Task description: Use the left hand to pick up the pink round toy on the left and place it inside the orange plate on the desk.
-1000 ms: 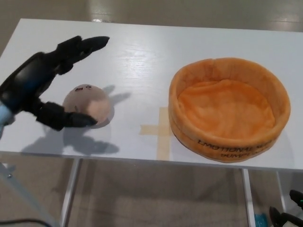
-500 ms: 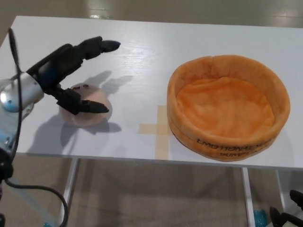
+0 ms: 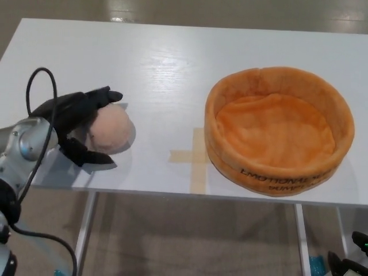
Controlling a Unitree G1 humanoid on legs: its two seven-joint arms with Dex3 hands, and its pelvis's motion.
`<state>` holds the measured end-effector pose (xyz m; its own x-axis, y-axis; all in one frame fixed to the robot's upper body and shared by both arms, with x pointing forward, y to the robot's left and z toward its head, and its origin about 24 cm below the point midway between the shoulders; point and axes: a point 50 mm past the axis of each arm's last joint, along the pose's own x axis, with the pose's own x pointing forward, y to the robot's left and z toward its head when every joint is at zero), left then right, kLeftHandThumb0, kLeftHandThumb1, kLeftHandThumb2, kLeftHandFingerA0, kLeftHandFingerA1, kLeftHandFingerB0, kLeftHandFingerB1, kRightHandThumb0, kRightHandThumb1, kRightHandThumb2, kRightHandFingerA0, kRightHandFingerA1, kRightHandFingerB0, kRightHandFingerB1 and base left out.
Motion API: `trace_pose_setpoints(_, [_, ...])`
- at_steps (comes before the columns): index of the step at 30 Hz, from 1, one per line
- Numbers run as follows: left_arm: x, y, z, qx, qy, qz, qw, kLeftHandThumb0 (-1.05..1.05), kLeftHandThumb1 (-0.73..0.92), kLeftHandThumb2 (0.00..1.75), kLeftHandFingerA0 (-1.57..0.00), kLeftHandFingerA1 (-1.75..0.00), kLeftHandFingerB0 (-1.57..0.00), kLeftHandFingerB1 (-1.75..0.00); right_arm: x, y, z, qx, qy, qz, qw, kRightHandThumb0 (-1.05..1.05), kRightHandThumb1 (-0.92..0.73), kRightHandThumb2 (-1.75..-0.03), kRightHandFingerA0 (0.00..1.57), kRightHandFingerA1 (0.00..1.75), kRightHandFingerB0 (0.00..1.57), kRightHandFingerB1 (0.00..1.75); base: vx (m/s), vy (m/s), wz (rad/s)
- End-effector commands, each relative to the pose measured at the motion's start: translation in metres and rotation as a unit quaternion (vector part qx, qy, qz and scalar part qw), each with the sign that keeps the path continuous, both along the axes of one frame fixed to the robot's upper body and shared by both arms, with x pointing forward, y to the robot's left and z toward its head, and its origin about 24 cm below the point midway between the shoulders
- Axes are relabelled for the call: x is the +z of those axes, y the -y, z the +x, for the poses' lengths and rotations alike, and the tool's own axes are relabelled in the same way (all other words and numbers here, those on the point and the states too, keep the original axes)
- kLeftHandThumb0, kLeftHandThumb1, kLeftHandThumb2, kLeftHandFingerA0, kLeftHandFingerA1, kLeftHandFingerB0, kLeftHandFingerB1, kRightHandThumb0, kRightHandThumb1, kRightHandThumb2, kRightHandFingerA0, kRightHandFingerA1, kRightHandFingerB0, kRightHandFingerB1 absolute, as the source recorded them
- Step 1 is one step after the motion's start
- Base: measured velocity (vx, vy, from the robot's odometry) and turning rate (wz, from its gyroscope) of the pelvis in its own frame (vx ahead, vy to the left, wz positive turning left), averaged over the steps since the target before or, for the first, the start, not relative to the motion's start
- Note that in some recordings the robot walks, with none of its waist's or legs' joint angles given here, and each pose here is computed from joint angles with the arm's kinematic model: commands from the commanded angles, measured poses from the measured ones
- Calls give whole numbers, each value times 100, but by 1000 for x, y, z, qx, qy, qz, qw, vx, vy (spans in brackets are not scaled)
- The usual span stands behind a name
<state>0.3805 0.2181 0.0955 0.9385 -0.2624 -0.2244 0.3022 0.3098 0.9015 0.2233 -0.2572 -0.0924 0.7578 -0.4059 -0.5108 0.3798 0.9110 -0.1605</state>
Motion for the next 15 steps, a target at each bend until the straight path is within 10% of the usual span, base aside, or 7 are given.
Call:
trace_pose_setpoints(1, [-9, 7, -4, -25, 25, 22, 999, -25, 61, 59, -59, -43, -43, -34, -6, 0, -8, -3, -17, 6, 1000, -30, -42, -77, 18, 86, 14, 67, 0, 0, 0])
trace_pose_setpoints(3, [-12, 7, -4, -15, 25, 4, 1000, -26, 79, 63, -104, -94, -88, -56, -6, 0, -8, -6, -14, 10, 1000, -27, -34, -94, 27, 68, 17, 60, 0, 0, 0])
trace_pose_setpoints(5, [-13, 7, -4, -10, 25, 3, 1000, -26, 79, 63, -104, -94, -88, -56, -5, 0, -8, -4, -11, 6, 1000, -27, -34, -94, 27, 68, 17, 60, 0, 0, 0])
trace_pose_setpoints(6, [-13, 8, -4, -10, 29, 0, 1000, -28, 81, 66, -89, -139, -74, -102, -5, 0, -8, -3, -12, 4, 1000, -30, -40, -79, 18, 86, 15, 70, 0, 0, 0])
trace_pose_setpoints(7, [-13, 8, -5, -9, 34, -3, 999, -28, 81, 66, -89, -139, -74, -102, -5, 0, -7, -3, -12, 3, 1000, -30, -40, -79, 18, 86, 15, 70, 0, 0, 0])
trace_pose_setpoints(8, [-11, 10, -4, -8, 56, -8, 998, -31, 82, 65, -67, -163, -80, -57, -5, 0, -7, -8, -11, 10, 1000, -26, -41, -77, 20, 83, 16, 67, 0, 0, 0])
trace_pose_setpoints(15, [2, 11, -2, -15, 97, -23, 995, -31, 82, 64, -78, -119, -61, -42, -5, -1, -7, 0, -12, 9, 1000, -35, -42, -76, 20, 78, 15, 67, 0, 0, 0])
